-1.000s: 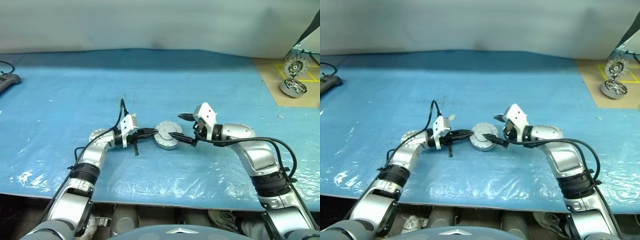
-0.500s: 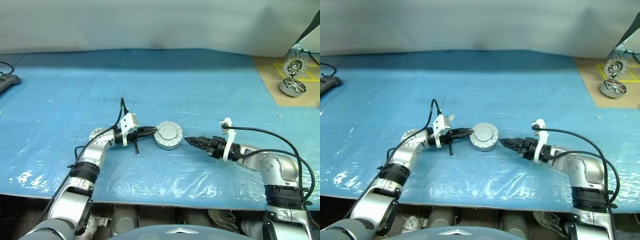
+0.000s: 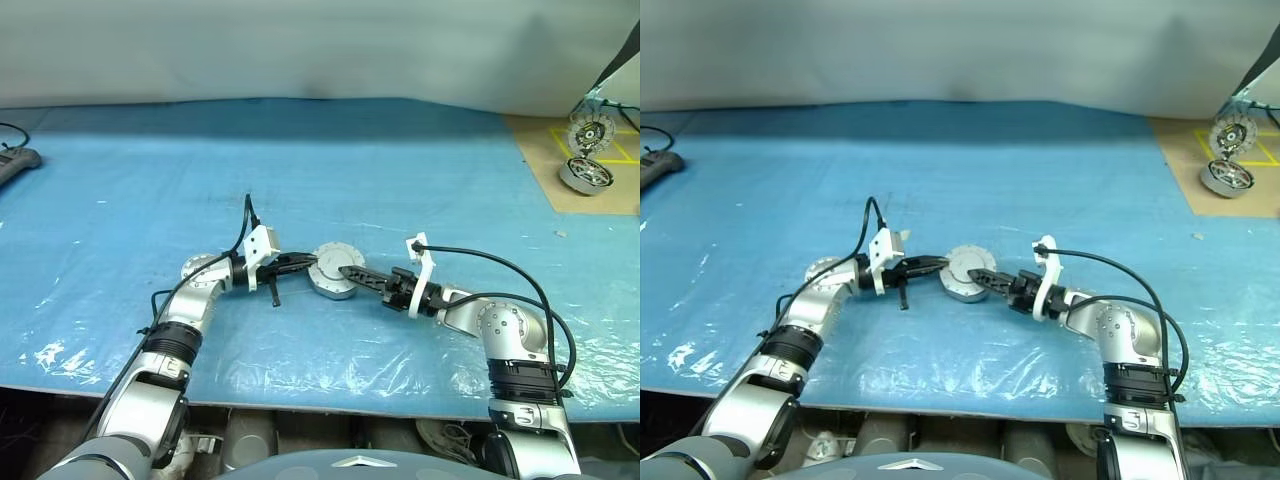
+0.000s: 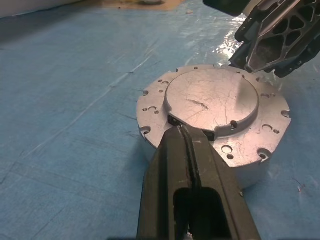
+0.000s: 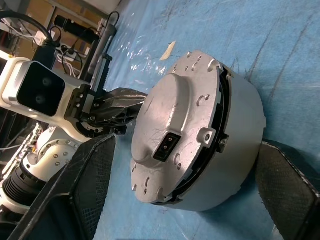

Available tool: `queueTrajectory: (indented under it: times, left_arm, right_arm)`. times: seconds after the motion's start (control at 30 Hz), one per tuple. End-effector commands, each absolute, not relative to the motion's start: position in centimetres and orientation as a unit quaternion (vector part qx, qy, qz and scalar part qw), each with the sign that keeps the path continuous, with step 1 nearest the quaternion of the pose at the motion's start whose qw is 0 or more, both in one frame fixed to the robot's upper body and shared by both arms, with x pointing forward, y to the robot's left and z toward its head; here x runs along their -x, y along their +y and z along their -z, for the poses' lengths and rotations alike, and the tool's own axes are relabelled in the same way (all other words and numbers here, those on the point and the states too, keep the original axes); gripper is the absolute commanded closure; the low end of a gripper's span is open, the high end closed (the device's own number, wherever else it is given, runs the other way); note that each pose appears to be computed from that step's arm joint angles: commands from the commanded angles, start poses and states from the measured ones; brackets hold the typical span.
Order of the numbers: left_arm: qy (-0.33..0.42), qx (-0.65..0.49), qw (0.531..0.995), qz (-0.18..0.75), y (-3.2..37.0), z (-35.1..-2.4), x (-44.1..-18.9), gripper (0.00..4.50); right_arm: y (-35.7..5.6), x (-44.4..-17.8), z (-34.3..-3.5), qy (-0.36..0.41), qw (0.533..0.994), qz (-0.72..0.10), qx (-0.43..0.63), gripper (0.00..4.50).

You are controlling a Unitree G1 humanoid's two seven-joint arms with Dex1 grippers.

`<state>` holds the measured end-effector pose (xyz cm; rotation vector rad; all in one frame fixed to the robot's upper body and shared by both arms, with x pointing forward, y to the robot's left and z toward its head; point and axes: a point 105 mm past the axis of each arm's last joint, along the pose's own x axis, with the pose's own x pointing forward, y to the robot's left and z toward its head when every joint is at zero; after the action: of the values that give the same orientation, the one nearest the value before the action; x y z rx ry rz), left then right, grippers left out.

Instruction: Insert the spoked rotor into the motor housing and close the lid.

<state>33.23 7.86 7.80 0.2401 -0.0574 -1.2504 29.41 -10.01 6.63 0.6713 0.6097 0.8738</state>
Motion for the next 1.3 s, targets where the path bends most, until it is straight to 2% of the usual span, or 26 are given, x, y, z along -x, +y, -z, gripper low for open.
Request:
queueTrajectory:
  times: [0.03,0.17,0.27,0.3,0.53,0.7,0.83,1.07,1.17,1.3]
  left_arm:
    - [-0.028,-0.116,0.8,0.589,7.7,-7.7,-33.0,4.5]
    - [-0.028,-0.116,0.8,0.588,7.7,-7.7,-32.9,4.5]
    - [-0.029,-0.115,0.801,0.587,7.6,-7.7,-33.0,4.5]
    - [-0.03,-0.115,0.801,0.586,7.6,-7.7,-33.0,4.5]
    - [-0.042,-0.094,0.806,0.583,7.4,-8.6,-33.1,4.5]
    - [-0.081,0.024,0.812,0.577,8.0,-13.2,-33.2,4.5]
    - [-0.076,0.064,0.816,0.569,9.1,-14.9,-33.2,4.5]
    - [-0.047,0.119,0.857,0.5,12.7,-14.6,-34.8,4.5]
    - [-0.018,0.194,0.854,0.481,14.1,-14.0,-34.6,4.5]
    - [0.029,0.284,0.832,0.476,14.4,-12.6,-33.7,3.31]
  right_arm:
    - [-8.1,-28.7,-7.4,0.279,0.785,-0.447,-0.326,1.3]
    - [-7.6,-28.7,-8.3,0.267,0.784,-0.458,-0.323,2.6]
    - [-7.5,-28.8,-8.4,0.267,0.786,-0.456,-0.32,3.3]
    - [-7.5,-28.8,-8.3,0.267,0.787,-0.456,-0.318,3.37]
    - [-7.7,-29.4,-7.8,0.275,0.796,-0.438,-0.315,3.37]
    - [-8.8,-30.4,-7.7,0.266,0.797,-0.404,-0.362,3.37]
    - [-9.9,-31.2,-8.1,0.253,0.781,-0.371,-0.434,3.37]
    - [-10.5,-31.6,-9.5,0.214,0.753,-0.354,-0.511,3.37]
    - [-10.2,-31.9,-11.5,0.177,0.74,-0.369,-0.535,3.37]
    - [-9.6,-32.2,-13.9,0.146,0.73,-0.386,-0.545,3.37]
